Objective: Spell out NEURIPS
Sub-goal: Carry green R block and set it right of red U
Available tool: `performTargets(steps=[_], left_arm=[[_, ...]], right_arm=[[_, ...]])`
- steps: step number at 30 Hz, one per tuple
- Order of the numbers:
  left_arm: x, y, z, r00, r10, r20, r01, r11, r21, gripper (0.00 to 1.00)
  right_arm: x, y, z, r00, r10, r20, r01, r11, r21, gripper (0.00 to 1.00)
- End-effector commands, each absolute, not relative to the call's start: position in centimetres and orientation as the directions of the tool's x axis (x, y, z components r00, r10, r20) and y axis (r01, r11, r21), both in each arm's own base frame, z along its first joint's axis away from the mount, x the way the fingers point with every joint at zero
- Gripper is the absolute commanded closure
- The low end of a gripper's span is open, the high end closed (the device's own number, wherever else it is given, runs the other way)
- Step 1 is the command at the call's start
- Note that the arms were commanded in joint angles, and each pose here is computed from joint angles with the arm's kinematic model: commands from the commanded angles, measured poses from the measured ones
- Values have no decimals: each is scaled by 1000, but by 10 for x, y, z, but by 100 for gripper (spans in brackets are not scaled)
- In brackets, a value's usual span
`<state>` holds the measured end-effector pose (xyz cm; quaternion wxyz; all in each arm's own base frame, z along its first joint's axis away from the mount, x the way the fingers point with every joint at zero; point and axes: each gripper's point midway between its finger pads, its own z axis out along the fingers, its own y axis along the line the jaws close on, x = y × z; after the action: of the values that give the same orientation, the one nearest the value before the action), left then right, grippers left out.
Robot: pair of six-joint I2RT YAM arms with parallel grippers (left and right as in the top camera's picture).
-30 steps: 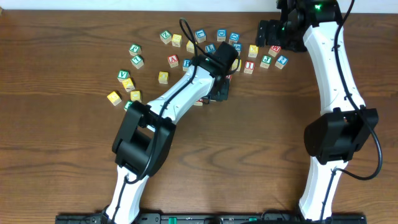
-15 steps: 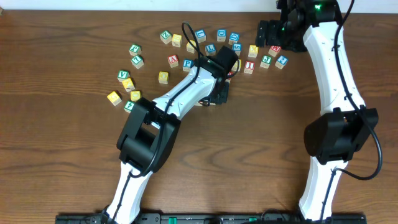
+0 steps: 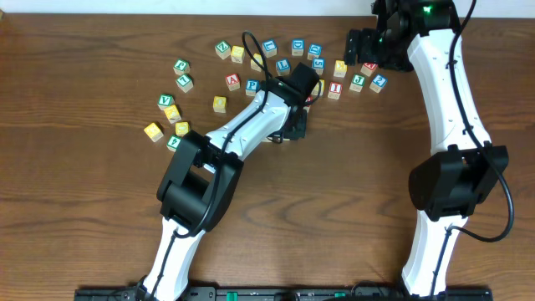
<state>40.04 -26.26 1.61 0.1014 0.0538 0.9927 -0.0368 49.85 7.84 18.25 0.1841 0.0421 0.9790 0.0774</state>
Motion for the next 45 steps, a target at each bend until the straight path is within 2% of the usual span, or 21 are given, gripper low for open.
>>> performTargets(steps=[1,22,23,24,34,45], left_arm=[[403,-249,6,-976,79,-202,85,996,-21,71],[401,-247,6,-978,81,-193,85,996,-8,71],[400,-248,6,-978,83,-191,87,996,-12,62],[399,-249,6,-978,84,-190,88,996,-13,60],[399,-252,6,-979,85,-186,92,995,-29,60],[417,-256,54,-957,62,-283,87,993,-78,60]], right_arm=[[501,76,182,-927,103,-359,49,986,156,2],[501,76,182,-928,103,-358,50,987,156,2],[501,76,182,-928,103,-358,50,987,156,2],[501,76,182,-928,103,-358,50,987,156,2],[501,76,182,-928,103,-358,50,987,156,2],[501,76,182,-928,103,-358,50,987,156,2]])
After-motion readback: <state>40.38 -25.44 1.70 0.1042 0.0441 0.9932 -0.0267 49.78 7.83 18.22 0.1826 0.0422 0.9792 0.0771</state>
